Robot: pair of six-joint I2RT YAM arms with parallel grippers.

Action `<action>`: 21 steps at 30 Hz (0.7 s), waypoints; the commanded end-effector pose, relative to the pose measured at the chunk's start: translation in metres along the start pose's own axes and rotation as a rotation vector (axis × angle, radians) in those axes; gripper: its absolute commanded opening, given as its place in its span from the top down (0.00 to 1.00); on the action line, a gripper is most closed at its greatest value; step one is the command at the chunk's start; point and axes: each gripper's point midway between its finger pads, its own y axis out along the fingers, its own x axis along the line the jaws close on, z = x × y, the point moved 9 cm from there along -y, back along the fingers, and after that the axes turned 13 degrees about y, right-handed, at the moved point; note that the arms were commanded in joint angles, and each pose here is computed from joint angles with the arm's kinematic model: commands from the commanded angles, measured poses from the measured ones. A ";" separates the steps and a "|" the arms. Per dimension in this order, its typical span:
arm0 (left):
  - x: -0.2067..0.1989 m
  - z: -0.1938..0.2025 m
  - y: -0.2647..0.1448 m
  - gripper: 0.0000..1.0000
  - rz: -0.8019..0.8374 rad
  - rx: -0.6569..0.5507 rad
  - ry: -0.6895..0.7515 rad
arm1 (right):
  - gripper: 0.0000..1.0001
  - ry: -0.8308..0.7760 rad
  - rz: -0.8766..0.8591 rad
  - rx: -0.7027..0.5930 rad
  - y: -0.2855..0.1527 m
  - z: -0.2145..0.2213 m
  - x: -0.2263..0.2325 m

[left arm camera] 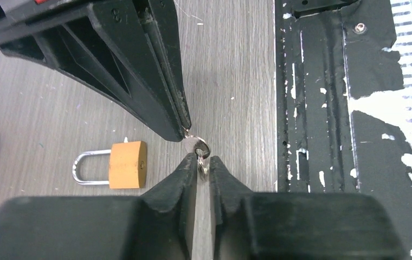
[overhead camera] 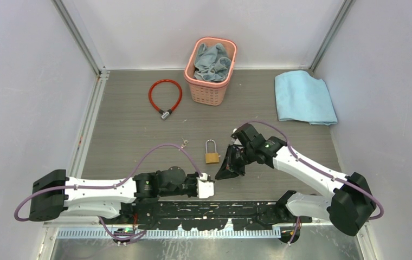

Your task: Unlock with the key

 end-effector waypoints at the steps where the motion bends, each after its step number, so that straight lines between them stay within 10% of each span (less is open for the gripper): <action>1: 0.015 -0.023 0.000 0.77 -0.069 -0.087 -0.019 | 0.99 -0.078 -0.088 -0.031 -0.011 0.002 0.012; 21: 0.028 -0.050 -0.036 0.14 -0.105 -0.087 -0.229 | 0.99 -0.444 -0.258 -0.347 -0.049 0.001 0.028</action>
